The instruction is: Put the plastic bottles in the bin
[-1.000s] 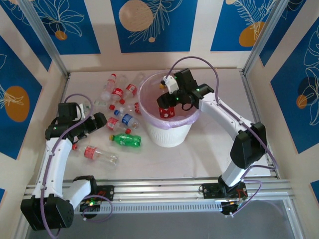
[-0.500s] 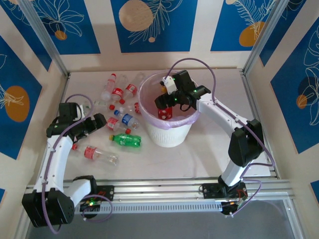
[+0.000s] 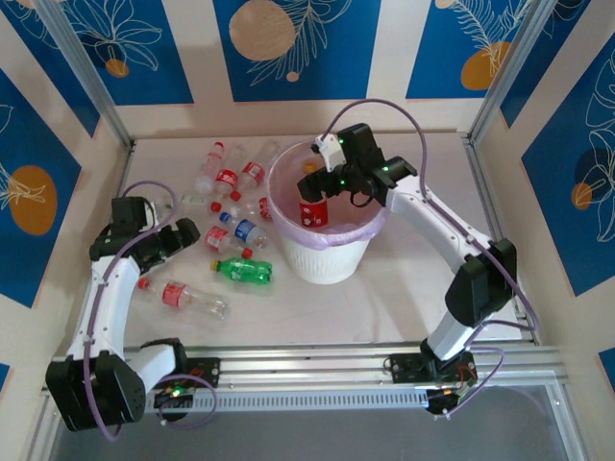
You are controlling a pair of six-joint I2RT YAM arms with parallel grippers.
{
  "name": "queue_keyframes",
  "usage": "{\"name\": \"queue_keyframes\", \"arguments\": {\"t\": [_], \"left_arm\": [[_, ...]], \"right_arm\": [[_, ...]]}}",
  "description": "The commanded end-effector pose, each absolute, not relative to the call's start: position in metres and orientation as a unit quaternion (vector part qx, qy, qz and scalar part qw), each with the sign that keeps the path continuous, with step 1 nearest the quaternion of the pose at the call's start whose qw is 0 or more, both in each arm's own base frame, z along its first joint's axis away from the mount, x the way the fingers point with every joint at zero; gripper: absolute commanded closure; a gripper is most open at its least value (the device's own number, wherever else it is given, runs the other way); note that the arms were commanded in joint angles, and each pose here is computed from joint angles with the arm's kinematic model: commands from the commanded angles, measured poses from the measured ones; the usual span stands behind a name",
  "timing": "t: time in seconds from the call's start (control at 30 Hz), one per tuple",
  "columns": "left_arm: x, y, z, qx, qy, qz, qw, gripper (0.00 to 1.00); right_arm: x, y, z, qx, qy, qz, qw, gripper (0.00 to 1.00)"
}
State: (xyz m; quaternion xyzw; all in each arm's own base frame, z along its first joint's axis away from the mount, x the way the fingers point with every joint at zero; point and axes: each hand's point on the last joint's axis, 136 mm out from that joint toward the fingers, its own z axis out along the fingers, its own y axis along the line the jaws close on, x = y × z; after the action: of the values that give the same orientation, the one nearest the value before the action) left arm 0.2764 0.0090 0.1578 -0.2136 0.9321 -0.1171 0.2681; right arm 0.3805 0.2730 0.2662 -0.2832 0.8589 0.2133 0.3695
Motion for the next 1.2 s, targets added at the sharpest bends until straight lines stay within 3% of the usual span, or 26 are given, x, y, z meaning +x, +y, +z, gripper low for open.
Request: {"name": "queue_keyframes", "arguments": {"t": [0.0, 0.17, 0.33, 0.7, 0.9, 1.17], "left_arm": [[0.278, 0.038, 0.164, -0.199, 0.94, -0.035, 0.274, 0.0], [0.261, 0.03, 0.16, -0.231, 0.938, -0.056, 0.251, 0.0], [0.242, -0.01, 0.139, -0.264, 0.932, -0.123, 0.218, 0.01], [0.265, -0.093, 0.111, -0.375, 0.88, -0.219, 0.194, 0.05], [0.263, -0.091, 0.082, -0.461, 0.849, -0.202, 0.163, 0.11], [0.28, -0.099, 0.057, -0.485, 0.836, -0.21, 0.146, 0.18]], "right_arm": [[0.357, 0.269, 0.332, -0.283, 0.829, 0.246, 0.415, 0.15], [0.344, 0.249, 0.368, -0.258, 0.816, 0.26, 0.447, 0.15], [0.34, 0.229, 0.374, -0.233, 0.821, 0.256, 0.455, 0.15], [0.321, 0.187, 0.369, -0.179, 0.836, 0.233, 0.463, 0.15], [0.314, 0.176, 0.371, -0.172, 0.838, 0.225, 0.466, 0.15], [0.312, 0.166, 0.371, -0.167, 0.841, 0.209, 0.471, 0.15]]}}
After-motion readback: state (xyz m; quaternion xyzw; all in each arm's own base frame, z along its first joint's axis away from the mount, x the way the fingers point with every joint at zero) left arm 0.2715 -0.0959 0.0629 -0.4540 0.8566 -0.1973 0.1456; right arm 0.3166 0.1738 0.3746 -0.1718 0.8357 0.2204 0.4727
